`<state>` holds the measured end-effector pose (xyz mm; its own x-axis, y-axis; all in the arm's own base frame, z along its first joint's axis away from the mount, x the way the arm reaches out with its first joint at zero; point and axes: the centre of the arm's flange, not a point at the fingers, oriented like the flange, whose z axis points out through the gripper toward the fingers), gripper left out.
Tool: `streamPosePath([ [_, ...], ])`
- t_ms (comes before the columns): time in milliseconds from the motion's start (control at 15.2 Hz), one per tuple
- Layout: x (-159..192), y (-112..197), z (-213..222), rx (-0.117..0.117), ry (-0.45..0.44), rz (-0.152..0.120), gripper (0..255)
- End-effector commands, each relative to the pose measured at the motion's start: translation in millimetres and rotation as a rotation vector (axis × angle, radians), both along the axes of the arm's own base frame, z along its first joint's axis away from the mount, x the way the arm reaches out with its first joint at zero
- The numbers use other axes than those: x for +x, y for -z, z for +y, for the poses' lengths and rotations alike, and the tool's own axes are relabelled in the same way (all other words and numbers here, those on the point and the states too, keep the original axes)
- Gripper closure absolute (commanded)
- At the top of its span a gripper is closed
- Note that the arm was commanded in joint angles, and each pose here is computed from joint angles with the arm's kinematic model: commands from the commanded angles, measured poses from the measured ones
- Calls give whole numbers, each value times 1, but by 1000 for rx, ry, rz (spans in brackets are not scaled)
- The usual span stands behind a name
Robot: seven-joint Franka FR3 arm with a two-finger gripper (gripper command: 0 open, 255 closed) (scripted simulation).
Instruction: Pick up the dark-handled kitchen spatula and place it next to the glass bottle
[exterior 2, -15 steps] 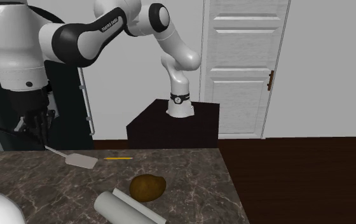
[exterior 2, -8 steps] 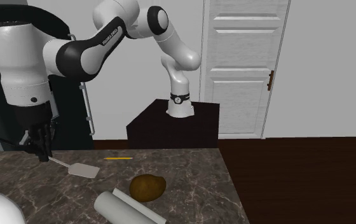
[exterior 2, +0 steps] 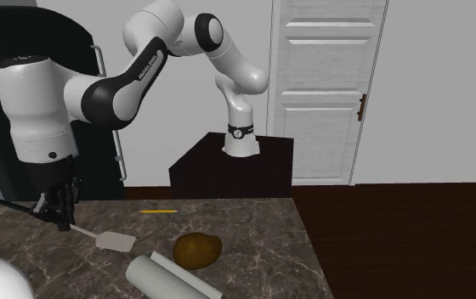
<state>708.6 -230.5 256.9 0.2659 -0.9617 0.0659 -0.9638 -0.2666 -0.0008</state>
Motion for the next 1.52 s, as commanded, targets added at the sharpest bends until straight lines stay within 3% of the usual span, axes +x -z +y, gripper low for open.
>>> streamPosePath([
  [0, 0, 11, 1, 0, 0, -1, 255],
  [1254, 1, 113, 1, 0, 0, -1, 255],
  [1452, 1, 113, 1, 0, 0, -1, 255],
])
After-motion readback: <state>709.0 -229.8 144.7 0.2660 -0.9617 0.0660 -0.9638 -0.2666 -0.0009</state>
